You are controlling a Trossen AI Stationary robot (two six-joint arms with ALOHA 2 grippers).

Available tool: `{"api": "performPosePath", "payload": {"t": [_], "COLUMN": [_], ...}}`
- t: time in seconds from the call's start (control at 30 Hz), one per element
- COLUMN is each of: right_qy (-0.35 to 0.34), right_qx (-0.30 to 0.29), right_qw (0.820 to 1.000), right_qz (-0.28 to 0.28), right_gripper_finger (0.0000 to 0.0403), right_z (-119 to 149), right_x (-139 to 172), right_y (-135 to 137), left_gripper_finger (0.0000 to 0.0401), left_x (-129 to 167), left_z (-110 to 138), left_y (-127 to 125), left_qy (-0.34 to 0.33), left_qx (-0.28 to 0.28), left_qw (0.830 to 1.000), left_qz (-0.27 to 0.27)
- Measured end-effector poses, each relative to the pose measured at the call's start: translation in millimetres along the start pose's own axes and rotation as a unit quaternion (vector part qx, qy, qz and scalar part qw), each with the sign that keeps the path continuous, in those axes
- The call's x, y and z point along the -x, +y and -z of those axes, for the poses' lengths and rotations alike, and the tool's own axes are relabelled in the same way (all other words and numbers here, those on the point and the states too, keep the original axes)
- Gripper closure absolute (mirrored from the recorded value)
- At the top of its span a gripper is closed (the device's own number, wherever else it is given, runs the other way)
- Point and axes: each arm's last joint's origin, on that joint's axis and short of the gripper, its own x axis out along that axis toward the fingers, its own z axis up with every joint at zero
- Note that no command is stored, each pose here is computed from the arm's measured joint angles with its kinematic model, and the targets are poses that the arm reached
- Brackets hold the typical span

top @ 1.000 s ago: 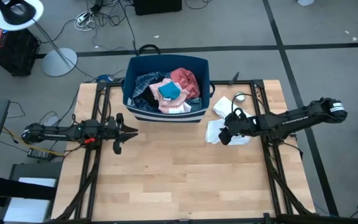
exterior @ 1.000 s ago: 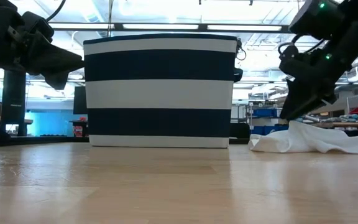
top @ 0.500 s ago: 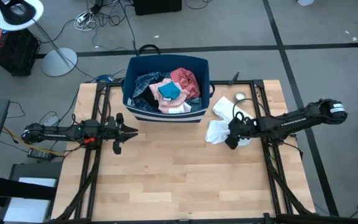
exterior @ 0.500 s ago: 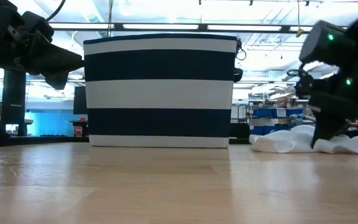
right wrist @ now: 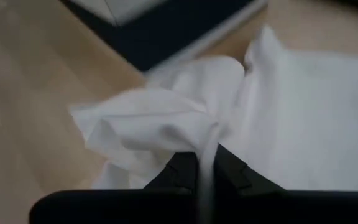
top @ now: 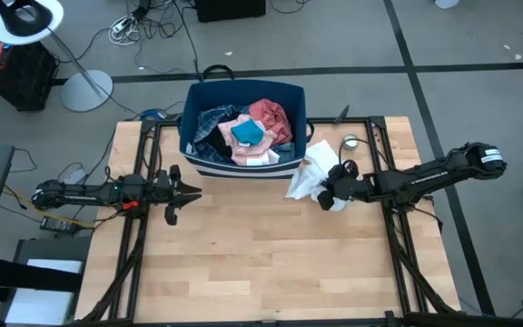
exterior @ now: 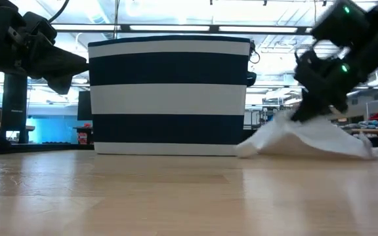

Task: Sort clothes
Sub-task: Put the white shirt into the blue laundry bin

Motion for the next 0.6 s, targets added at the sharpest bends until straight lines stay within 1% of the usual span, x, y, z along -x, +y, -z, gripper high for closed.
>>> {"api": "performPosePath", "payload": {"t": [0.13,0.27,0.43,0.6], "right_qy": [-0.009,-0.029,-0.092,-0.159], "right_qx": [0.026,0.054,0.055,0.058], "right_qw": [0.999,0.997,0.993,0.985], "right_qz": [0.019,0.045,0.050,0.044], "right_gripper_finger": [0.0387,0.0387,0.0387,0.0387], "right_z": [-34,-74,-127,-171], "right_x": [17,46,90,127], "right_y": [14,27,39,43], "left_gripper_finger": [0.0314,0.0314,0.0314,0.0314], "left_x": [0,0,0,0], "left_z": [0,0,0,0], "left_y": [0,0,0,0], "left_qy": [0.000,0.000,0.000,0.000], "left_qx": [0.000,0.000,0.000,0.000], "left_qw": [1.000,1.000,1.000,1.000], "left_qz": [0.000,0.000,0.000,0.000]}}
